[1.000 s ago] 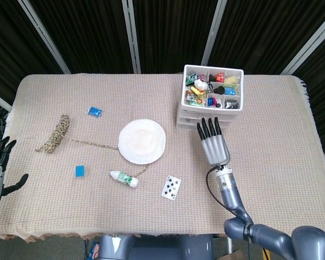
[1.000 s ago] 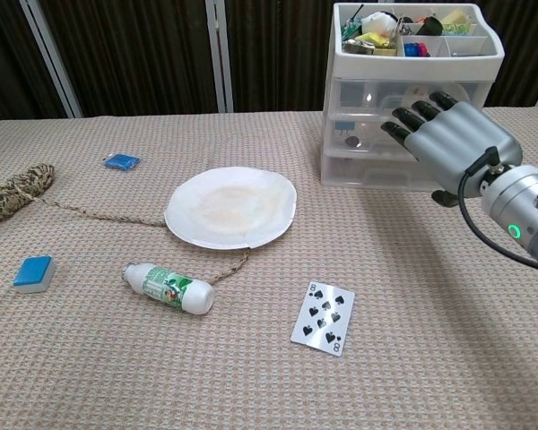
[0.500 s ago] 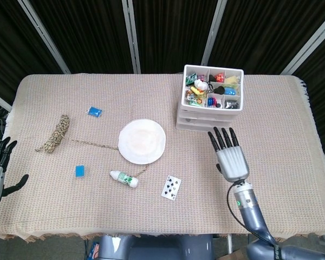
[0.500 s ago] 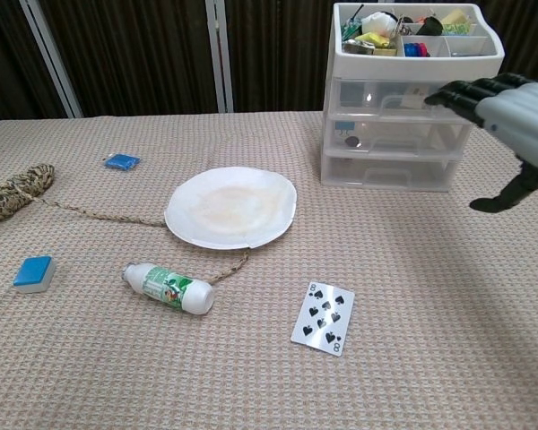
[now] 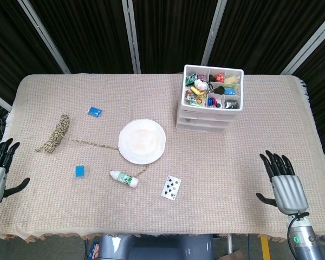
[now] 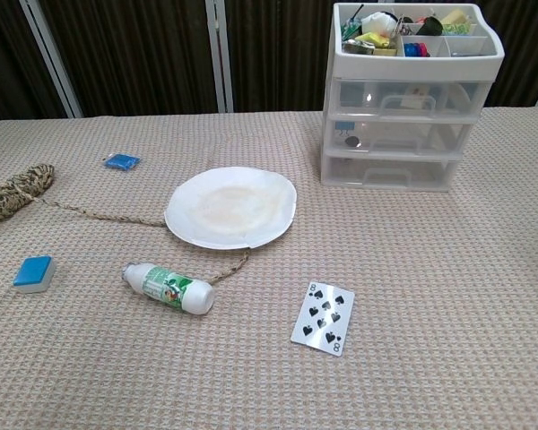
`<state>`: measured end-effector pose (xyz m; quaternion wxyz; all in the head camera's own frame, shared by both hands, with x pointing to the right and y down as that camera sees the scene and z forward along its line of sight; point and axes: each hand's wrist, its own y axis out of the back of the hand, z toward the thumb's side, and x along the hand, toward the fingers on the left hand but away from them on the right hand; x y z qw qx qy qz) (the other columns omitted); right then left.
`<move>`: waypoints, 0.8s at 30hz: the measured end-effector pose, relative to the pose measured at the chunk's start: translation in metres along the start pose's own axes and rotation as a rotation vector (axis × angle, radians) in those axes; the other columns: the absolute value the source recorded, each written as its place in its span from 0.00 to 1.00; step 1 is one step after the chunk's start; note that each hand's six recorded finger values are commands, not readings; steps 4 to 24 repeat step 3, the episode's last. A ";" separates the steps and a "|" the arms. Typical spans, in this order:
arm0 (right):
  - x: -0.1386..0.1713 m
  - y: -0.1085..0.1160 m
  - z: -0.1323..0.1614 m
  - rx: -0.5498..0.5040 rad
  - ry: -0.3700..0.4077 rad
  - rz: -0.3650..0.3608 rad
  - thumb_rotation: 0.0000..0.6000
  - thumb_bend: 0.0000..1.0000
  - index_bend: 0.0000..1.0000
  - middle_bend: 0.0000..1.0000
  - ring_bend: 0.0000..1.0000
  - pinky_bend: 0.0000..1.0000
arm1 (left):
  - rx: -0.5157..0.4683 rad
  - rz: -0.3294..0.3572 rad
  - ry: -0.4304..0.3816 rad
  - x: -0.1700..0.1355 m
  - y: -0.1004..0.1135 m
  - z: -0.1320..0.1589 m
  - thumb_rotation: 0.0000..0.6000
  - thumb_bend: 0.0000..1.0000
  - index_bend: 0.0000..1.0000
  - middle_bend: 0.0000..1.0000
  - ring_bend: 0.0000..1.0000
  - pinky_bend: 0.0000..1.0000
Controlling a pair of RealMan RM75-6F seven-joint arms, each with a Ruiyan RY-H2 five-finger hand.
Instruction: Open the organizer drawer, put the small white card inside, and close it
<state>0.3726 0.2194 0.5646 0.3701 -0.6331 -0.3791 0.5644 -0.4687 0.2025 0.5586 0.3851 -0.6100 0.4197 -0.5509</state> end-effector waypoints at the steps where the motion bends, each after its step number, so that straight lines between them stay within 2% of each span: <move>1: 0.001 -0.001 -0.002 -0.002 -0.004 0.002 1.00 0.02 0.00 0.00 0.00 0.00 | 0.003 -0.002 -0.001 0.000 0.000 0.000 1.00 0.23 0.02 0.00 0.00 0.00; 24: 0.003 -0.003 -0.007 -0.018 -0.019 0.006 1.00 0.02 0.00 0.00 0.00 0.00 | 0.008 -0.004 -0.001 0.000 0.000 0.000 1.00 0.23 0.02 0.00 0.00 0.00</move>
